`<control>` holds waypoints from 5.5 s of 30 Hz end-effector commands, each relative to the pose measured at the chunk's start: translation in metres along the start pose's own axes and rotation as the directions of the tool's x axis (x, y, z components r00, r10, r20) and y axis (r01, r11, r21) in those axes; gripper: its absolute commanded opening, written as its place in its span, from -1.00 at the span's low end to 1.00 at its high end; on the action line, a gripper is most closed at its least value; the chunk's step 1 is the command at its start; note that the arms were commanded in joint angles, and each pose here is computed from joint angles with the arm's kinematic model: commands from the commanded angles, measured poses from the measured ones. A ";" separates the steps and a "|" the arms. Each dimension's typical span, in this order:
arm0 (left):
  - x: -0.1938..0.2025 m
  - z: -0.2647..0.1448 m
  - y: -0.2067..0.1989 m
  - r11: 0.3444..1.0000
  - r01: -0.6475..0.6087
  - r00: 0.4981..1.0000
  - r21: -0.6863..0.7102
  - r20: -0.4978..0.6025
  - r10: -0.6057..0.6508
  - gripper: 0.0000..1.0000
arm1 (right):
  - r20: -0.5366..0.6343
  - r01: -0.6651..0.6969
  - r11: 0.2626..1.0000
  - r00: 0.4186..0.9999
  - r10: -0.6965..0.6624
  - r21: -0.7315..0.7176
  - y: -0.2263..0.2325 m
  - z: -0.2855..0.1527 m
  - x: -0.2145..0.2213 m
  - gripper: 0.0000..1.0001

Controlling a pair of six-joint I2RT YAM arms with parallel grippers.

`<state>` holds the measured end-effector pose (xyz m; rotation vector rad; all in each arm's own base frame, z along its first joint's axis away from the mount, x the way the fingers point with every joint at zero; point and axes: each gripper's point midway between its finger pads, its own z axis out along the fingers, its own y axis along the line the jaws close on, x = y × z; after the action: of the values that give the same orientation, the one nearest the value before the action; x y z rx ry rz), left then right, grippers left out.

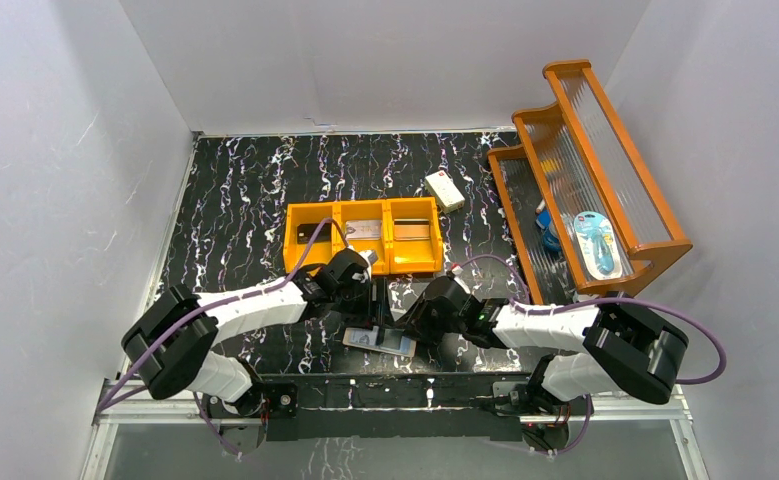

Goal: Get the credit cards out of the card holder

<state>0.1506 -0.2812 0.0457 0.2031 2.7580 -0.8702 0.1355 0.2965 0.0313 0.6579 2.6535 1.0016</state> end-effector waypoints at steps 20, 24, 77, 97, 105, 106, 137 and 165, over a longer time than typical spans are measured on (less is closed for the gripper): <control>0.027 0.008 0.021 0.943 0.299 0.953 0.149 -0.091 -0.288 -0.14 | 0.005 -0.035 0.977 0.999 0.035 0.209 -0.081 0.003 0.001 -0.12; 0.027 0.006 0.019 0.925 0.322 0.946 0.204 -0.095 -0.309 -0.31 | 0.007 -0.040 0.979 0.999 0.039 0.201 -0.082 0.002 0.001 -0.12; 0.009 0.003 0.000 0.955 0.175 0.983 0.240 -0.102 -0.154 -0.44 | -0.006 -0.029 0.986 1.000 0.031 0.164 -0.072 0.007 0.001 -0.11; 0.004 -0.007 0.015 0.986 0.125 0.991 0.113 -0.062 -0.118 -1.00 | 0.020 0.078 0.989 0.996 -0.082 0.128 -0.041 0.003 -0.009 -0.03; -0.007 -0.022 0.008 0.992 0.075 0.997 0.103 -0.021 -0.073 -1.00 | 0.078 0.197 0.962 0.974 -0.214 0.189 -0.015 -0.013 -0.027 -0.01; -0.008 -0.023 0.007 0.992 0.072 0.997 0.104 -0.016 -0.070 -1.00 | 0.083 0.212 0.962 0.970 -0.229 0.173 -0.008 -0.015 -0.029 -0.01; -0.019 -0.045 0.005 0.996 0.052 0.996 0.077 0.065 -0.057 -1.00 | 0.107 0.349 0.929 0.935 -0.337 -0.121 0.077 -0.027 -0.025 0.28; -0.045 -0.114 -0.002 0.966 0.149 0.928 0.210 0.307 -0.210 -1.00 | 0.149 0.337 0.754 0.940 -0.309 -0.564 0.071 -0.088 -0.019 0.90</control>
<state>0.1726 -0.2191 0.1412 -0.1014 2.4594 -1.0416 0.1513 0.2753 0.1186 0.1775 2.2057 1.3517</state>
